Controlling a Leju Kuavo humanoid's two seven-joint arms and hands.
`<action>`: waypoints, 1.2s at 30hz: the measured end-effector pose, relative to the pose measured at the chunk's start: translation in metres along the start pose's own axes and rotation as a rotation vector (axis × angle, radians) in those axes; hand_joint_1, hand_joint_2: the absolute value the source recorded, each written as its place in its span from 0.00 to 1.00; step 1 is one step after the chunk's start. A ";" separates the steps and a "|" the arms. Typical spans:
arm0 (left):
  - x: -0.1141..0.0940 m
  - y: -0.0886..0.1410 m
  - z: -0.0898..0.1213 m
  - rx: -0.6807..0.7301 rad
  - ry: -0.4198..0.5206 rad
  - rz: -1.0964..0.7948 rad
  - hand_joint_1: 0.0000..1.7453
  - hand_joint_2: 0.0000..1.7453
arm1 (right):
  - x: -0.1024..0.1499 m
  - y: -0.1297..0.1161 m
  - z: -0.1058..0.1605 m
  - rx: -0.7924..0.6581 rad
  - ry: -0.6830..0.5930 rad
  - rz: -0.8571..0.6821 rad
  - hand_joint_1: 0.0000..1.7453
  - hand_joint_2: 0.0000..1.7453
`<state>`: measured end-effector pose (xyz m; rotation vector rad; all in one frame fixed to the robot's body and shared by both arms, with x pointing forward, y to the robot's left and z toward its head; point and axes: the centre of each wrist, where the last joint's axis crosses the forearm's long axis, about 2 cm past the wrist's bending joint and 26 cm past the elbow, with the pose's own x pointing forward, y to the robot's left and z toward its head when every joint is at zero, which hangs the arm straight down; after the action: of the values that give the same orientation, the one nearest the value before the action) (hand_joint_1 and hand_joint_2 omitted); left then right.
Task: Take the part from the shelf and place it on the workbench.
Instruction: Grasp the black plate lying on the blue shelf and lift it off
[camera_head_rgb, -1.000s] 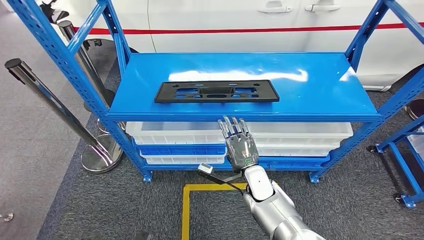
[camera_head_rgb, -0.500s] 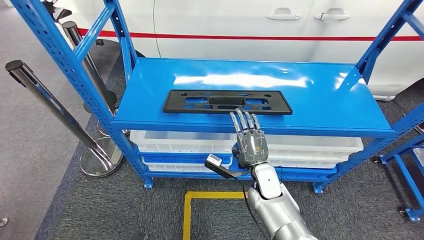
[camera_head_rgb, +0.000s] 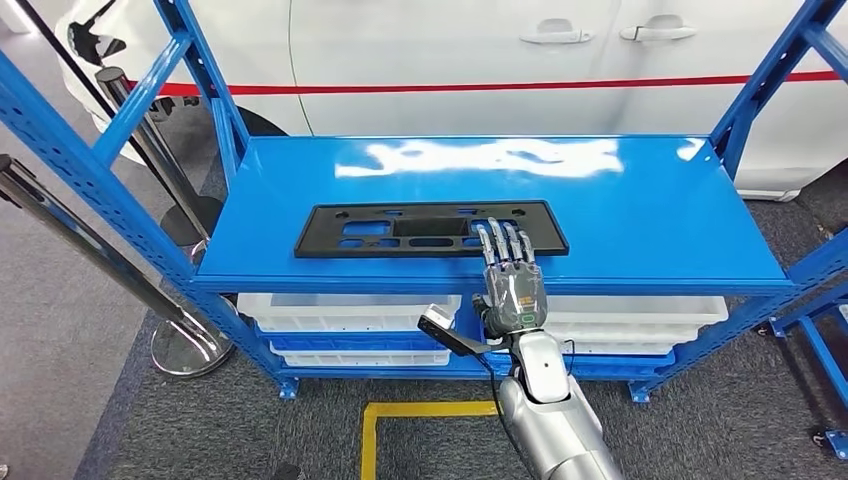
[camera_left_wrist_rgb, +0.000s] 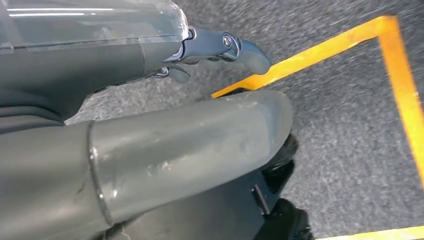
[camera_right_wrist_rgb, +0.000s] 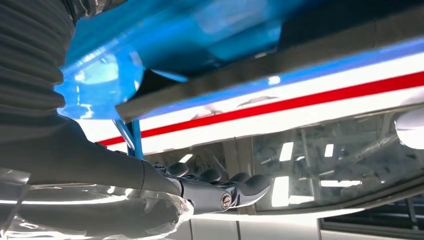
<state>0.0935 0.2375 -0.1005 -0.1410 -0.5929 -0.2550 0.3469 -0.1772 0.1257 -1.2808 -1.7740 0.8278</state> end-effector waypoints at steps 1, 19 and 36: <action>0.000 0.000 0.000 0.000 -0.001 0.000 0.00 0.00 | 0.000 0.000 0.000 -0.001 0.001 -0.001 0.00 1.00; 0.005 -0.003 -0.002 -0.009 -0.012 -0.003 0.00 0.00 | -0.002 -0.001 0.004 -0.005 0.029 0.001 0.00 1.00; 0.008 -0.003 -0.003 0.017 -0.080 0.007 0.00 0.00 | -0.004 -0.003 0.008 -0.012 0.026 -0.003 1.00 1.00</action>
<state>0.1011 0.2324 -0.0983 -0.1378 -0.6738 -0.2384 0.3395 -0.1824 0.1231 -1.2904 -1.7632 0.7964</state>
